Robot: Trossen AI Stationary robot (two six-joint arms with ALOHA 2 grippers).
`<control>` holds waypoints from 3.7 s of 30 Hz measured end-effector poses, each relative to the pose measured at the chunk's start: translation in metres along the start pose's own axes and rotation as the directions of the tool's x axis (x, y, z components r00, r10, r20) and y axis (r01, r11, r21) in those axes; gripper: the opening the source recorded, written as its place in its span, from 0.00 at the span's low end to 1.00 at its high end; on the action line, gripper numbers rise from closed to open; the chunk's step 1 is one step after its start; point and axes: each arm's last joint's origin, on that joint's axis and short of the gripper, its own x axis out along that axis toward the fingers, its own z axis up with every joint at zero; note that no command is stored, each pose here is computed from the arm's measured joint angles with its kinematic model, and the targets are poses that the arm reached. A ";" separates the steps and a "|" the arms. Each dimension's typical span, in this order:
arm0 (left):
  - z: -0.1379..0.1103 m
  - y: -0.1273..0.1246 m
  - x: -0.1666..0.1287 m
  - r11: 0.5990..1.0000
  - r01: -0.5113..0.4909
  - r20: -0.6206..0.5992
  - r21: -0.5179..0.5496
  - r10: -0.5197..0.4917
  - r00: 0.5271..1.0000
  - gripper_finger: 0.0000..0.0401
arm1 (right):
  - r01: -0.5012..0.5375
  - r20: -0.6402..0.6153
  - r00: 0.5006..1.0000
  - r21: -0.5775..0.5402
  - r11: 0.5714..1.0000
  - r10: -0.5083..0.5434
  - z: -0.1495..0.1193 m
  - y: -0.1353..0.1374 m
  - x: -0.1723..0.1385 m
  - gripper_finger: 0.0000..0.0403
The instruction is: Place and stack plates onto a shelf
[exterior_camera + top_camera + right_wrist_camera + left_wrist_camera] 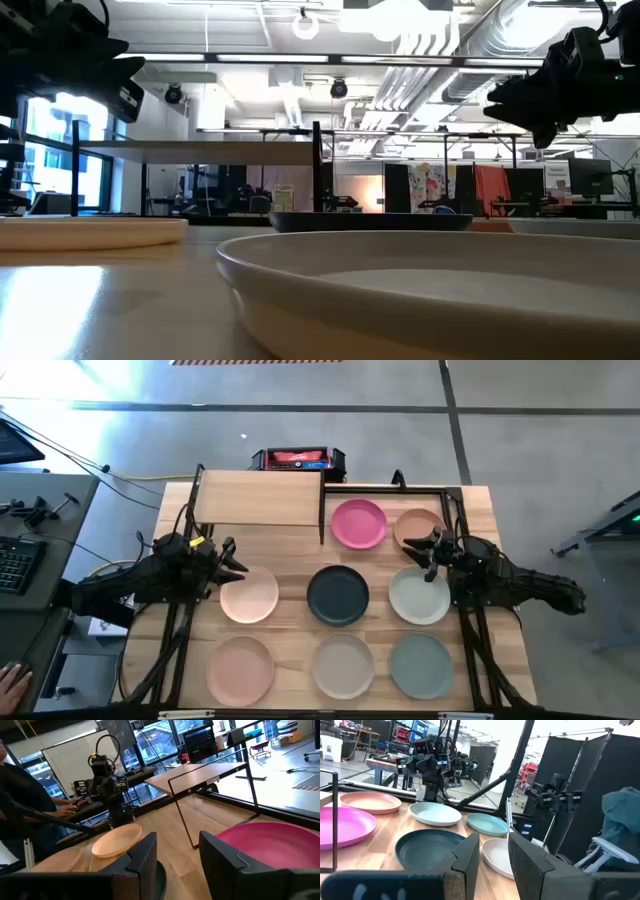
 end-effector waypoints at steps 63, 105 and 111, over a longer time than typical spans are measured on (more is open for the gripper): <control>0.000 0.000 0.000 1.000 0.000 0.000 0.000 0.000 1.000 0.23 | 0.000 0.000 1.000 0.000 1.000 0.000 0.000 0.000 0.000 0.32; 0.005 0.011 -0.003 0.871 -0.326 0.137 -0.367 0.397 0.908 0.23 | 0.000 0.000 1.000 0.000 1.000 0.000 0.000 0.000 0.000 0.32; 0.017 0.010 -0.005 0.864 -0.351 0.279 -0.361 0.459 0.844 0.23 | 0.000 0.000 1.000 -0.002 1.000 0.000 0.000 0.000 0.000 0.32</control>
